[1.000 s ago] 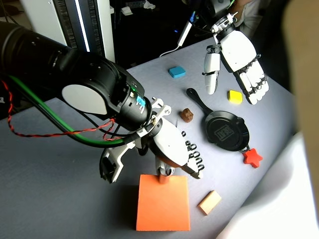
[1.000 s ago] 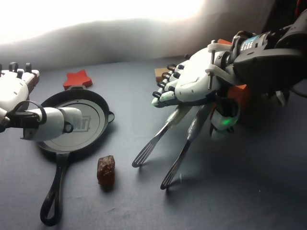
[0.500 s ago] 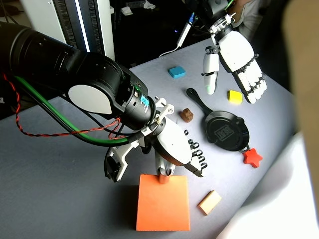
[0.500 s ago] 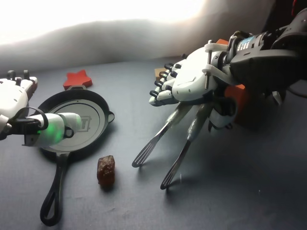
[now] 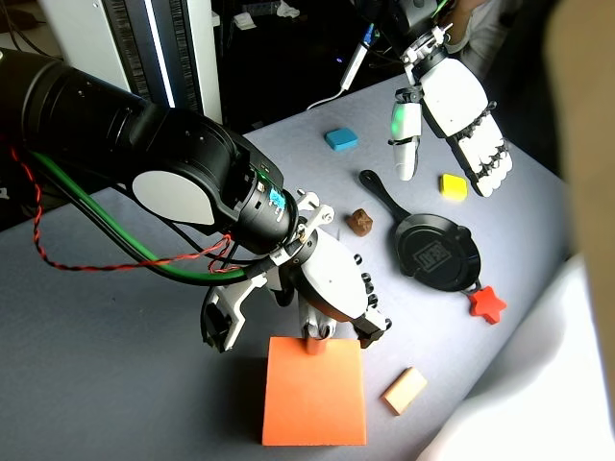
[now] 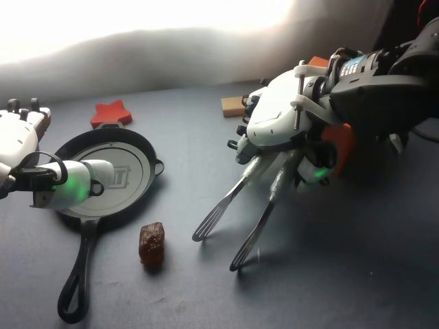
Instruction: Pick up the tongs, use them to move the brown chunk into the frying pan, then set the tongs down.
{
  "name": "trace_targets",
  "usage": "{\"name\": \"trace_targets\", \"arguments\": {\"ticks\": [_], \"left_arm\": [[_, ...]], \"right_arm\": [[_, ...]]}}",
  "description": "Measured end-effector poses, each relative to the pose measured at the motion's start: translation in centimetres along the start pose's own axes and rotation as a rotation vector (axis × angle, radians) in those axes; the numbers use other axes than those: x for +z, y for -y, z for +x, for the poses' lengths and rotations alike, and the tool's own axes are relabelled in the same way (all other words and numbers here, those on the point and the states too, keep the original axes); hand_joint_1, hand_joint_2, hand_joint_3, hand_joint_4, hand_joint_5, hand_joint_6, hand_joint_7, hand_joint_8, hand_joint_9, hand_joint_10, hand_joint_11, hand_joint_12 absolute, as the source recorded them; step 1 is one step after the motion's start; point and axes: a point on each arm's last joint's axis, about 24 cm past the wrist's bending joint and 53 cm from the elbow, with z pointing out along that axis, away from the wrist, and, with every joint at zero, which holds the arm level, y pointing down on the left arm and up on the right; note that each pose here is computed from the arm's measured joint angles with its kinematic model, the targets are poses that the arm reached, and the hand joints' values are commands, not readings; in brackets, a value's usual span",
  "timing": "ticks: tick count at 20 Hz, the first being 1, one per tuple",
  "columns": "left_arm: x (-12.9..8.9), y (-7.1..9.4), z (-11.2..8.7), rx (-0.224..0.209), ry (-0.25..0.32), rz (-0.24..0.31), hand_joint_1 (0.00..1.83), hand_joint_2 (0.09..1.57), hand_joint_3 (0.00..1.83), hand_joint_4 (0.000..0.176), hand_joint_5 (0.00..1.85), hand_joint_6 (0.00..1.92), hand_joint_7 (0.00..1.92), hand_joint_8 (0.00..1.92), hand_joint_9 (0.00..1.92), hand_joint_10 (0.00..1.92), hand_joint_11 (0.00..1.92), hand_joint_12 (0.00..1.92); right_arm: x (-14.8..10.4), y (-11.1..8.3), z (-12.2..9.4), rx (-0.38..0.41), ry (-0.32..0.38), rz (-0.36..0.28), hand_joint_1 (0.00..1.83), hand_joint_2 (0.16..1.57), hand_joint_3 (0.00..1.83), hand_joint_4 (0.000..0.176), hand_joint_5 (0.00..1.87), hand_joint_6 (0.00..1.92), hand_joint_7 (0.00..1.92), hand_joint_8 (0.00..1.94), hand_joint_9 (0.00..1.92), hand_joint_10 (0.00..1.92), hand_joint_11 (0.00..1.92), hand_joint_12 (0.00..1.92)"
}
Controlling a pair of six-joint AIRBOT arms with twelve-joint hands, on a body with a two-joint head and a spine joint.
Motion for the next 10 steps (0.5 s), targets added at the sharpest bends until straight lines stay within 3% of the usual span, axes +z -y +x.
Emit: {"name": "trace_targets", "arguments": {"ticks": [2,8,9,10], "left_arm": [[0.0,0.0,0.0,0.0,0.0,-0.001,0.0,1.18,0.0,0.0,0.0,0.0,0.01,0.0,0.0,0.0,0.0,0.0],[0.1,-0.1,0.0,-0.001,0.001,-0.003,0.01,1.18,0.0,0.0,0.01,0.0,0.03,0.01,0.0,0.0,0.0,0.0],[0.1,-0.1,0.0,-0.002,0.0,-0.005,0.02,1.18,0.0,0.0,0.02,0.01,0.03,0.01,0.01,0.0,0.01,0.0],[0.1,-0.2,0.0,-0.003,-0.001,-0.006,0.0,1.18,0.0,0.0,0.02,0.0,0.03,0.01,0.01,0.0,0.0,0.0]], "right_arm": [[0.0,0.0,-0.1,0.001,0.0,0.0,1.05,1.1,0.02,0.0,0.62,0.06,0.68,0.03,0.62,0.05,0.05,1.33],[-0.5,-0.2,-1.5,0.008,0.021,-0.002,1.09,1.16,0.01,0.0,0.91,0.06,0.96,0.02,0.91,0.1,0.42,1.26],[-0.5,-0.2,-1.6,0.008,0.024,-0.003,1.11,1.16,0.05,0.0,0.85,0.96,1.0,0.01,0.96,0.09,0.49,1.25],[-0.5,-0.2,-1.6,0.01,0.024,-0.003,1.11,1.2,0.02,0.0,0.8,1.2,1.02,0.01,0.98,0.09,0.45,1.3]]}}
